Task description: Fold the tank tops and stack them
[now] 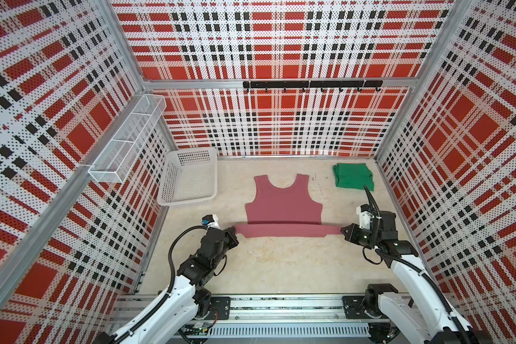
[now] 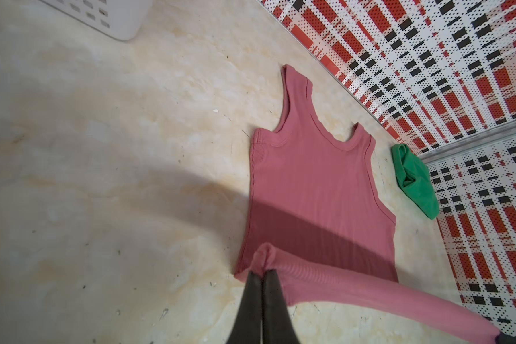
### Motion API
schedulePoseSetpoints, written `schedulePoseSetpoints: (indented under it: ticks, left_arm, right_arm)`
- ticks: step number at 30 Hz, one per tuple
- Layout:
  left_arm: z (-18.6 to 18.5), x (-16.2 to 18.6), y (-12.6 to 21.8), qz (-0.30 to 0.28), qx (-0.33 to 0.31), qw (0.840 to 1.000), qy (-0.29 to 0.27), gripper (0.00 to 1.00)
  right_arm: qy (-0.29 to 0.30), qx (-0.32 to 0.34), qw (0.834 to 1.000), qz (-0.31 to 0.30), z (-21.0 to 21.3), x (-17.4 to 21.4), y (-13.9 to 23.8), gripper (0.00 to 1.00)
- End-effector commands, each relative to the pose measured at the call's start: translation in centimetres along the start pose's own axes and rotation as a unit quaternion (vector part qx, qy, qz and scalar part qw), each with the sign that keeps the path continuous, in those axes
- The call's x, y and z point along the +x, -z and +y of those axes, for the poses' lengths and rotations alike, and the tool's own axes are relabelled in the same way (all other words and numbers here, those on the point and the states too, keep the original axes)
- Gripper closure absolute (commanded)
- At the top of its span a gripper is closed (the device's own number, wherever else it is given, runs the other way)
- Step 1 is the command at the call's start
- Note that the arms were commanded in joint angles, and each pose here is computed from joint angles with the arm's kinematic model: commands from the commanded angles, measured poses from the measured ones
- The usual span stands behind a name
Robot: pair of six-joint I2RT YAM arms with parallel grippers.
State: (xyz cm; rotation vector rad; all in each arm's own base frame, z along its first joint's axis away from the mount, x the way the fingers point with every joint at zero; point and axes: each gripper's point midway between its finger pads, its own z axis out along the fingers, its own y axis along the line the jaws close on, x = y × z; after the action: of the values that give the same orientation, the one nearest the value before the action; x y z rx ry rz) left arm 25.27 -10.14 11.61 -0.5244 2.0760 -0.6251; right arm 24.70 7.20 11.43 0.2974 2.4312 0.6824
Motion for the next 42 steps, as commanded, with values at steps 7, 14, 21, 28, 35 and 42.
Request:
schedulePoseSetpoints:
  ticks: [7,14,21,28,35,42]
  left_arm:
    - [-3.1,1.4,2.5,0.009,0.052,0.998,-0.045,1.0]
    - [-3.4,4.3,6.3,0.022,0.13,0.991,0.007,0.31]
    - [-2.5,-2.9,9.0,-0.125,0.046,0.991,0.009,0.56]
    - [-6.8,-2.4,-0.7,-0.027,0.017,0.996,-0.087,0.67]
    - [-11.9,-1.6,-12.7,0.073,0.04,0.976,-0.199,0.76]
    - [-14.5,1.3,-22.1,0.153,0.072,0.961,-0.22,0.82]
  right_arm:
    - [-0.025,-0.011,0.999,0.037,1.4,1.9,2.4,1.0]
    - [-0.013,0.011,0.998,0.066,1.8,5.1,7.2,0.76]
    - [-0.002,0.035,0.999,0.027,2.7,0.7,8.1,0.69]
    - [0.017,0.049,0.999,0.016,4.7,-0.2,2.1,0.75]
    - [0.029,0.073,0.996,0.044,5.2,2.0,-4.7,0.79]
    - [0.035,0.079,0.993,0.079,5.2,4.8,-8.8,0.86]
